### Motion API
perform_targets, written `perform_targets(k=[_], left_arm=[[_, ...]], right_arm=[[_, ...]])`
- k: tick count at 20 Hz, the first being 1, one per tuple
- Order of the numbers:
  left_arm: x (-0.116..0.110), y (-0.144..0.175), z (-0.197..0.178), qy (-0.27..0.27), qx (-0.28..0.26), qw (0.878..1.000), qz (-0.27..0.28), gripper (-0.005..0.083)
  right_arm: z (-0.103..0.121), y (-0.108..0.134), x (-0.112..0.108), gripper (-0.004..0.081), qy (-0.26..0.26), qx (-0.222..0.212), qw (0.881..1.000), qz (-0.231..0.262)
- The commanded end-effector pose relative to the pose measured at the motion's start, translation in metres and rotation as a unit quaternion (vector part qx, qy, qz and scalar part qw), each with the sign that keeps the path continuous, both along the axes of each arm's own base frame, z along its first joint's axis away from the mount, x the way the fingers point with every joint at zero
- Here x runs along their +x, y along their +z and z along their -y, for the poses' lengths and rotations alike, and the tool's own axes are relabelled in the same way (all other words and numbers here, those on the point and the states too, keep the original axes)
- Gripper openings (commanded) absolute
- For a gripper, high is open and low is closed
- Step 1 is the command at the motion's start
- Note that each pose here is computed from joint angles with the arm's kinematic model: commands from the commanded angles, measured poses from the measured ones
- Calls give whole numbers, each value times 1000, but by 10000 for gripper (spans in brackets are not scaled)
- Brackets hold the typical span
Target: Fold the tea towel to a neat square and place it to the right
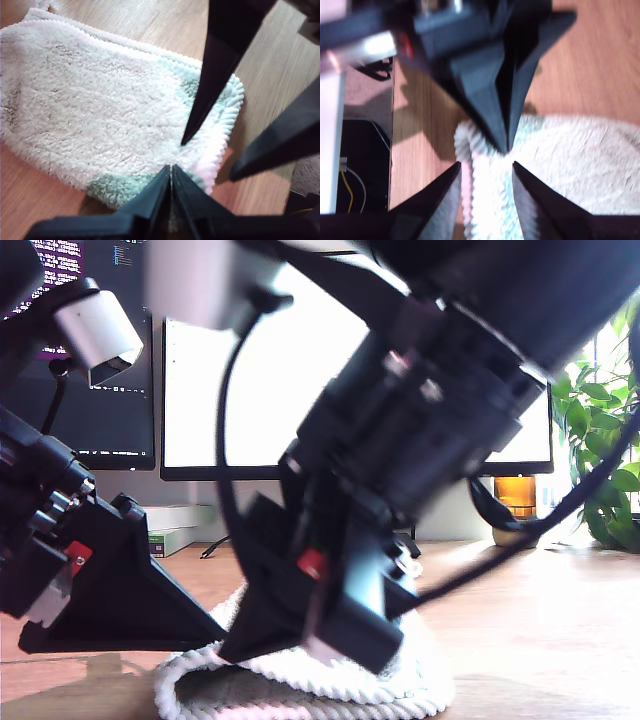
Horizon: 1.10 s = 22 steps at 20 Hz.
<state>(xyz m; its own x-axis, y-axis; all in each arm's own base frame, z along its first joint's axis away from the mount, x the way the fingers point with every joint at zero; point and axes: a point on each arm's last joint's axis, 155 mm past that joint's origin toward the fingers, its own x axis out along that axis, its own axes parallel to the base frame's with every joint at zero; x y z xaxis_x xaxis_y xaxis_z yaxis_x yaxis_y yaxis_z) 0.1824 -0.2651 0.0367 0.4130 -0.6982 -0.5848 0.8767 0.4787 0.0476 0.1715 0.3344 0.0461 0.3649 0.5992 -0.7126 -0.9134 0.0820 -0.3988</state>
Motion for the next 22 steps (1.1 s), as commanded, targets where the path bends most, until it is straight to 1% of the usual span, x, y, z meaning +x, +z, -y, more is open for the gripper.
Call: perform_targets(k=[1, 4, 7, 11, 17, 19, 22], left_arm=[[-5, -8, -2, -3, 5, 1000, -11, -21], [-6, -8, -1, -6, 3, 1000, -13, -21], [-6, -8, -1, -6, 3, 1000, -14, -21], [-6, -8, -1, -6, 1, 1000, -17, -21], [-6, -8, -1, -6, 1, 1000, -17, -21], [-7, -8, -1, -6, 1, 1000, -17, -21], [-10, -8, 2, -17, -2, 1000, -21, -21]], right_arm=[[-1, -5, -2, 288, 3, -6, 1000, -2], [3, -19, 1, 288, -5, -27, 1000, -2], [0, -20, 10, 288, -20, -22, 999, 14], [10, -20, 23, 288, -49, -40, 997, 38], [30, -34, 20, 287, -56, -89, 994, 31], [37, -36, 23, 288, -66, -106, 991, 39], [42, -36, 24, 288, -71, -119, 989, 50]])
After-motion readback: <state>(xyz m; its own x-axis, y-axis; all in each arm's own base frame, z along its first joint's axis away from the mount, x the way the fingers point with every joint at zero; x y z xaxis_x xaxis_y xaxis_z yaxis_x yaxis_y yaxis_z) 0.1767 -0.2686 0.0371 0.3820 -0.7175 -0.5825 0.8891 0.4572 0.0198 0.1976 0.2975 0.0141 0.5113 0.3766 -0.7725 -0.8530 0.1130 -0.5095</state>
